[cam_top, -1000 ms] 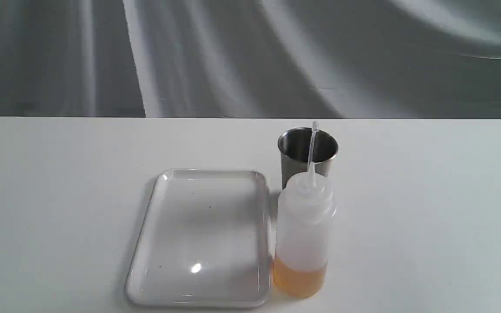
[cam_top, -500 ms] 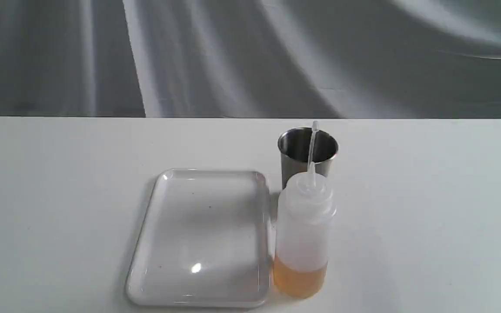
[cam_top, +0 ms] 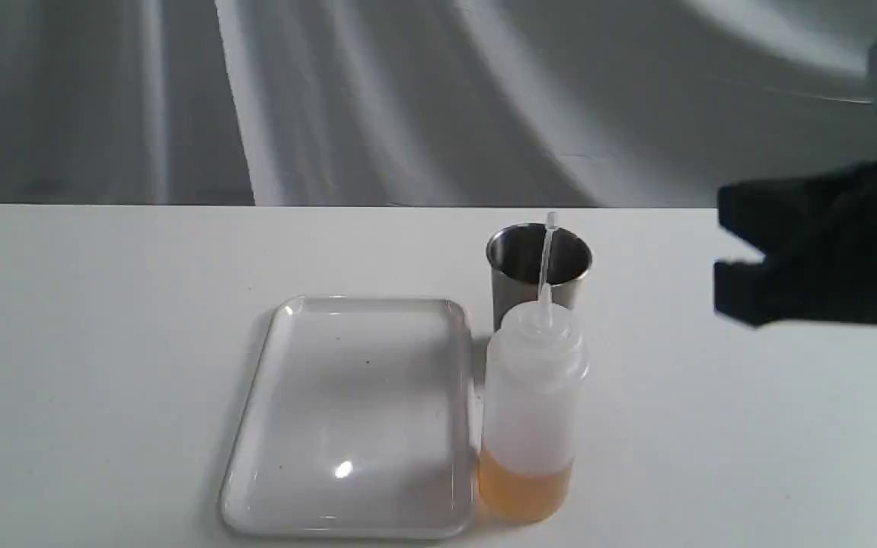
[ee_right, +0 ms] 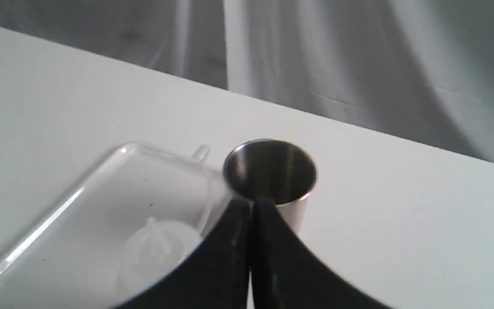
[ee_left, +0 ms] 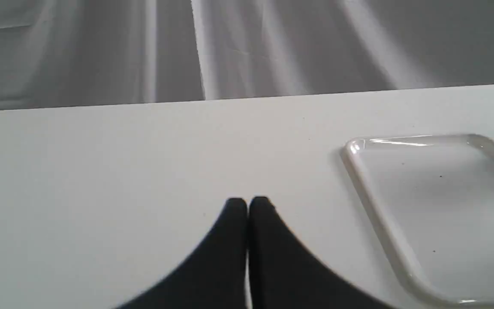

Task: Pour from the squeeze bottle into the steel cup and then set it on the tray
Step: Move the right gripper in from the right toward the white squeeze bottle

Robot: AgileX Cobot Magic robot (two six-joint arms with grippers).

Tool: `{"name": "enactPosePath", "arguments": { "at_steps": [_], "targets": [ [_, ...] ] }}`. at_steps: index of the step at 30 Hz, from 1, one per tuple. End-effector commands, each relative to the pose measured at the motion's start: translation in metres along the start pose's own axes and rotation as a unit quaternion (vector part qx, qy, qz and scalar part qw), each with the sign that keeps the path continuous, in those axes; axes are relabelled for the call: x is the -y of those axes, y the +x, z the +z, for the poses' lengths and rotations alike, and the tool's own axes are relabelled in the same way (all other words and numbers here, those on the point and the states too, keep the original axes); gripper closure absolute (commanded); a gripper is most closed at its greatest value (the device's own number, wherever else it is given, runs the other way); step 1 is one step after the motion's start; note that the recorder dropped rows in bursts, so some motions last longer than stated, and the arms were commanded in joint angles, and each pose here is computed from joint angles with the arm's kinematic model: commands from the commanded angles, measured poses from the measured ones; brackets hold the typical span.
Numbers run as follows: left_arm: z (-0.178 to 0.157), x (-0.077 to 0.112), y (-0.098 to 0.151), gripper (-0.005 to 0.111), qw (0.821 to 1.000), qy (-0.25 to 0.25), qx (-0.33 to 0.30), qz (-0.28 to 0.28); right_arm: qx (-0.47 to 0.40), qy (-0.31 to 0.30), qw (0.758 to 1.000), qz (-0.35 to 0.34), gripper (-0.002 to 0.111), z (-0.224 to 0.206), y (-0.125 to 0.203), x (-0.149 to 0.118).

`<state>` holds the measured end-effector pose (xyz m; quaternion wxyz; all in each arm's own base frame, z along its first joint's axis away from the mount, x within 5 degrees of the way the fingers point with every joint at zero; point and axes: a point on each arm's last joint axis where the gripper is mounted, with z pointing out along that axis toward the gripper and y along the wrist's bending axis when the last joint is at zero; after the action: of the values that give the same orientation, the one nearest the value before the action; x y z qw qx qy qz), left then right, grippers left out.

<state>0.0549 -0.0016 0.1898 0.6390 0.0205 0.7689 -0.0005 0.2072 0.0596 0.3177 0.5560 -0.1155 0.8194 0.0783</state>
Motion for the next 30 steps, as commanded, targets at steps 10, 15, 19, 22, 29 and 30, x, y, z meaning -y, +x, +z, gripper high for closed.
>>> {"name": "enactPosePath", "arguments": {
  "at_steps": [10,15,19,22,29,30],
  "targets": [
    [0.000,0.000,0.001,0.107,1.000,-0.001,0.003,-0.003,-0.022,-0.058,0.998,-0.016,0.108,0.005,0.095,-0.024],
    [0.000,0.000,0.001,0.107,1.000,-0.001,0.003,-0.003,0.002,-0.058,0.998,-0.015,0.108,0.005,0.117,-0.023],
    [0.000,0.000,0.001,0.107,1.000,-0.001,0.003,-0.003,-0.033,-0.056,0.997,-0.029,0.108,0.016,0.131,-0.023],
    [0.000,0.000,0.001,0.107,1.000,-0.001,0.003,-0.004,-0.040,-0.055,0.997,-0.035,0.108,0.029,0.138,-0.024],
    [0.000,0.000,0.001,0.107,1.000,-0.001,0.003,-0.004,-0.014,-0.053,0.998,-0.039,0.108,0.058,0.154,-0.026],
    [0.000,0.000,0.001,0.107,1.000,-0.001,0.003,-0.004,-0.013,-0.053,0.998,-0.040,0.108,0.061,0.157,-0.027]
  ]
}}
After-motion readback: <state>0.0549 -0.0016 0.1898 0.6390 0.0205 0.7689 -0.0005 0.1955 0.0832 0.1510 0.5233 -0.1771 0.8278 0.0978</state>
